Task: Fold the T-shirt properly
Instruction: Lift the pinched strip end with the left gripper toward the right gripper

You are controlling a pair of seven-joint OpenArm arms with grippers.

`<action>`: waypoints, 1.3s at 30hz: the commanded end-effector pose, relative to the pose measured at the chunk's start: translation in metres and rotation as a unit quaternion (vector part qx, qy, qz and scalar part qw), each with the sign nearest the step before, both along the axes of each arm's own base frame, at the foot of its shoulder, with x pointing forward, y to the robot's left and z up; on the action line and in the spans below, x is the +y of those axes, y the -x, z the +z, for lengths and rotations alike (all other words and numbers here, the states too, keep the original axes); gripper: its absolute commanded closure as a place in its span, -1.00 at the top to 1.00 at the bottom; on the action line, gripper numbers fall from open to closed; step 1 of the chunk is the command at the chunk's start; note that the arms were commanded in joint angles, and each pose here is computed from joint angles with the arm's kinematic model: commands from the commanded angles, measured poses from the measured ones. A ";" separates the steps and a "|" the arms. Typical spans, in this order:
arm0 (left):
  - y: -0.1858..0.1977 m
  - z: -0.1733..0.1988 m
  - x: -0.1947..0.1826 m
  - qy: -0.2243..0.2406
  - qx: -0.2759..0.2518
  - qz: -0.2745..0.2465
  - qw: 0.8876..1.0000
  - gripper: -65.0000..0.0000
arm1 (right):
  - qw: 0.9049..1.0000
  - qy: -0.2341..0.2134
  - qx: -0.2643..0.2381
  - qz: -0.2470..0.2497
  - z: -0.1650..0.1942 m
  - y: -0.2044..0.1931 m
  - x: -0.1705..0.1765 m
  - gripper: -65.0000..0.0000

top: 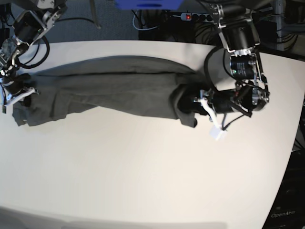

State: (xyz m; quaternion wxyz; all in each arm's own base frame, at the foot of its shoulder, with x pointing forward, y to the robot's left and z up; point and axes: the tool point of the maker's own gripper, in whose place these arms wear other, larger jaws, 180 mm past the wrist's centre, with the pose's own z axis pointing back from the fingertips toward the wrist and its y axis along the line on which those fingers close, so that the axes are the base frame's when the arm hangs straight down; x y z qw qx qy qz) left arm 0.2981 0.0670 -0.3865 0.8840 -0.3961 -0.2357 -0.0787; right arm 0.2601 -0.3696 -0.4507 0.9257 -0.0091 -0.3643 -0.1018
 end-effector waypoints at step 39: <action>-0.010 0.050 -0.003 0.029 0.038 0.106 0.993 -0.92 | 0.994 0.006 0.099 0.050 -0.033 0.020 0.027 -0.98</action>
